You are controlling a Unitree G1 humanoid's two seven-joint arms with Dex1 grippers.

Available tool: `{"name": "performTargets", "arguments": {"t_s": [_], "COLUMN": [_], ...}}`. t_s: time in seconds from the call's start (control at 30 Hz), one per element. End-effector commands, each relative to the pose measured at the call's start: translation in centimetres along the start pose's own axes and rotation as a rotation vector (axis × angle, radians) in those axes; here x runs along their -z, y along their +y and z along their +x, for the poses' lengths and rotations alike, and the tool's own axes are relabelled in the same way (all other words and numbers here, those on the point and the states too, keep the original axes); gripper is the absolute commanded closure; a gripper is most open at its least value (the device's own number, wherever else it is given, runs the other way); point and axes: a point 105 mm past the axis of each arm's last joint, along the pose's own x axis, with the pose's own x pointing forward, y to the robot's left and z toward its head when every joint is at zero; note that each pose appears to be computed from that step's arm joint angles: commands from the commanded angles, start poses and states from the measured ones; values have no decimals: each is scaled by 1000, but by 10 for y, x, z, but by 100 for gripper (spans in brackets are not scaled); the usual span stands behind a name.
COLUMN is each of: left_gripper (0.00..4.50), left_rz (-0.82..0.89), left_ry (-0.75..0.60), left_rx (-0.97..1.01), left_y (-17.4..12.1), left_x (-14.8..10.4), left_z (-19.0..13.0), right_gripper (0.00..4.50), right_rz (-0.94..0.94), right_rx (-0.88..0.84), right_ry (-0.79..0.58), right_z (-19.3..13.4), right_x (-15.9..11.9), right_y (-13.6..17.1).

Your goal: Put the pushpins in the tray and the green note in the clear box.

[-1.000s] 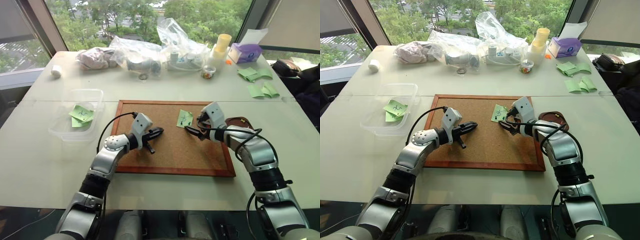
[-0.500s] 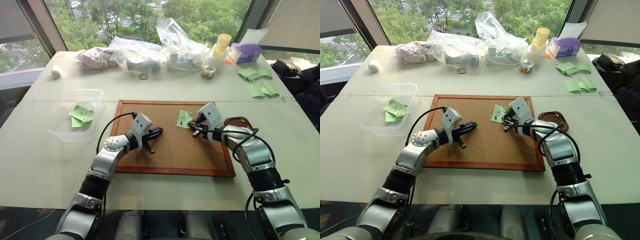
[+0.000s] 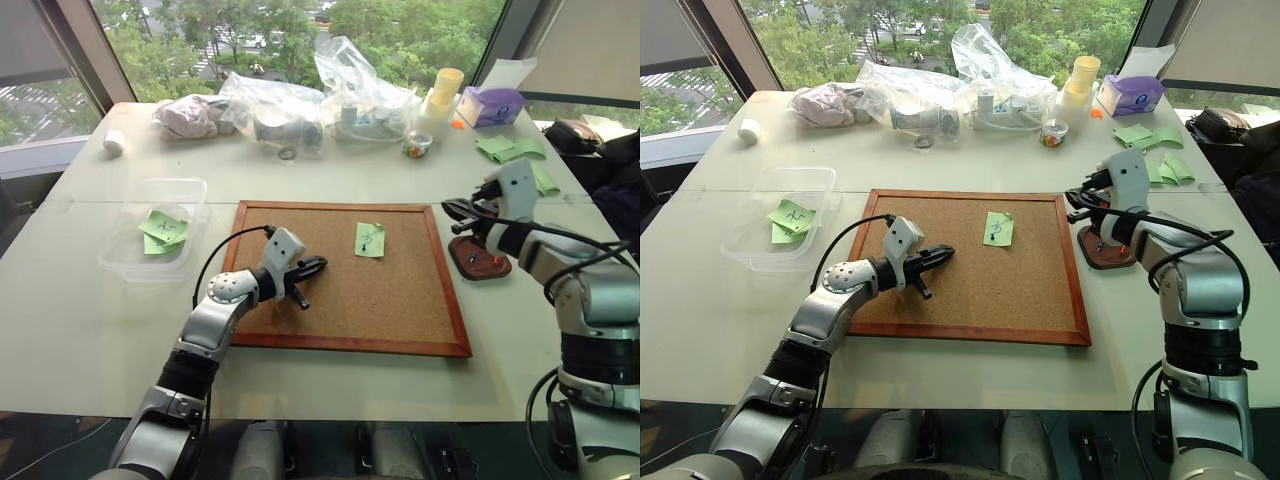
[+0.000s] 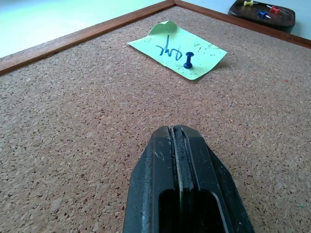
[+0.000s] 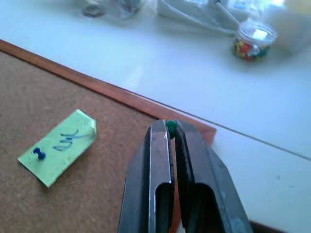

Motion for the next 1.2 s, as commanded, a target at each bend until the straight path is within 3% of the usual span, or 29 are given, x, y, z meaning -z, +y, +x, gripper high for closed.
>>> {"name": "performTargets", "arguments": {"t_s": [0.03, 0.27, 0.47, 0.57, 0.67, 0.9, 1.0, 1.2], "left_gripper": [450, 450, 450, 450, 450, 450, 450, 450], "left_rz": [-46, -43, -40, -39, -39, -43, -42, -41], "left_ry": [96, 93, 95, 97, 98, 98, 96, 92], "left_rx": [0, 5, 11, 10, 8, 8, 7, 6], "left_y": [-3, -3, -4, -4, -4, -4, -4, -3], "left_x": [29, 28, 28, 29, 29, 30, 29, 28], "left_z": [-1, 0, 0, -1, -1, -2, -2, 0], "right_gripper": [442, 442, 442, 356, 218, 218, 218, 218], "right_rz": [-9, 23, 56, 60, 59, 32, 24, 4], "right_rx": [74, 151, 186, 197, 200, 171, 86, -168], "right_ry": [17, 122, 144, 143, 134, 94, 51, -12], "right_z": [-15, -26, -26, -26, -27, -29, -22, 10], "right_x": [8, 49, 64, 65, 61, 44, 29, 8], "right_y": [-22, -47, -56, -59, -60, -56, -37, 43]}}
